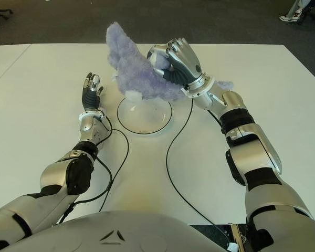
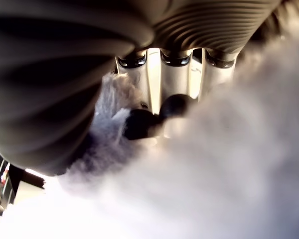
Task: Put the doll into the plate.
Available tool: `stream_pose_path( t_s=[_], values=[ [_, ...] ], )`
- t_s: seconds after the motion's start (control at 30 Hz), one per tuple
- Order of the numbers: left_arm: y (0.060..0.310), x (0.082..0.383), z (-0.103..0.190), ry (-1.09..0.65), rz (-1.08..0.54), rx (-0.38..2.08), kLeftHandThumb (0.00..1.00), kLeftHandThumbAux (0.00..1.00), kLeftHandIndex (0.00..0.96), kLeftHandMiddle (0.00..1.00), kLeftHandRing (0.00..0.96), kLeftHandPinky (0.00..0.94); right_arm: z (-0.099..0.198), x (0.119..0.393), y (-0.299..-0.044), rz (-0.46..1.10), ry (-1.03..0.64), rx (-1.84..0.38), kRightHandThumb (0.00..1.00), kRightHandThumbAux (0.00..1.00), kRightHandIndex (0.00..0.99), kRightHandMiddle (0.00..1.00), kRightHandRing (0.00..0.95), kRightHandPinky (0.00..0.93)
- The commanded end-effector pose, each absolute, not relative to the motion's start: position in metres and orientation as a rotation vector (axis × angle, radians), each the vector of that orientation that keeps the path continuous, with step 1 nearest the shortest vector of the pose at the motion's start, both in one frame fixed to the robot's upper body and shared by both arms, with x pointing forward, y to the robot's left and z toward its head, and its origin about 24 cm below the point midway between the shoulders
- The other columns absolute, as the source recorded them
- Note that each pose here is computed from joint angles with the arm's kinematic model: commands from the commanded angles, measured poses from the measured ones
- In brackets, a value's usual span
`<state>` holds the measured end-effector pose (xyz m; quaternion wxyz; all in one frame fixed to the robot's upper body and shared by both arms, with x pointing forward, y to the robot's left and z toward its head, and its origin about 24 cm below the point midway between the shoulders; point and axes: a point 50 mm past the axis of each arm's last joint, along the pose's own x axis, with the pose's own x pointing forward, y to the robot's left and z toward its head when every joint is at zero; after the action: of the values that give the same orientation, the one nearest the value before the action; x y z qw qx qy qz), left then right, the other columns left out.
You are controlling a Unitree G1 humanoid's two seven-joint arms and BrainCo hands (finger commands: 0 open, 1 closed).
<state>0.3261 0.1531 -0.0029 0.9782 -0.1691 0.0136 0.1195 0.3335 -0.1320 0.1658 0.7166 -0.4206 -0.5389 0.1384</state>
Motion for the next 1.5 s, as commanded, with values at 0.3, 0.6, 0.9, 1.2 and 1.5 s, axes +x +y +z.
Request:
stream_pose_path(
  t_s=[0.3, 0.6, 0.9, 1.2, 1.5],
  values=[
    [0.131, 0.24, -0.1, 0.531, 0.307, -0.413, 0.0, 0.495, 0.044, 0.043, 0.021, 0.013, 0.126, 0.322, -0.119, 0.428, -1.024, -0.883, 0.705, 0.714, 0.436, 0.91, 0.885, 0.886],
    [0.13, 0.239, -0.1, 0.53, 0.307, -0.417, 0.0, 0.505, 0.027, 0.034, 0.014, 0.008, 0.096, 0.317, -0.109, 0.472, -0.907, -0.851, 0.704, 0.715, 0.435, 0.902, 0.876, 0.877],
    [0.126, 0.239, -0.099, 0.517, 0.29, -0.398, 0.0, 0.498, 0.038, 0.039, 0.017, 0.005, 0.065, 0.312, -0.101, 0.48, -0.795, -0.881, 0.703, 0.715, 0.435, 0.91, 0.882, 0.89],
    [0.125, 0.238, -0.101, 0.541, 0.284, -0.348, 0.0, 0.511, 0.032, 0.038, 0.017, 0.0, 0.038, 0.311, -0.1, 0.468, -0.684, -0.966, 0.704, 0.715, 0.435, 0.922, 0.892, 0.903],
    [0.124, 0.238, -0.099, 0.516, 0.301, -0.396, 0.0, 0.492, 0.034, 0.038, 0.017, 0.015, 0.022, 0.31, -0.094, 0.467, -0.603, -0.964, 0.706, 0.714, 0.435, 0.925, 0.896, 0.904]
  ],
)
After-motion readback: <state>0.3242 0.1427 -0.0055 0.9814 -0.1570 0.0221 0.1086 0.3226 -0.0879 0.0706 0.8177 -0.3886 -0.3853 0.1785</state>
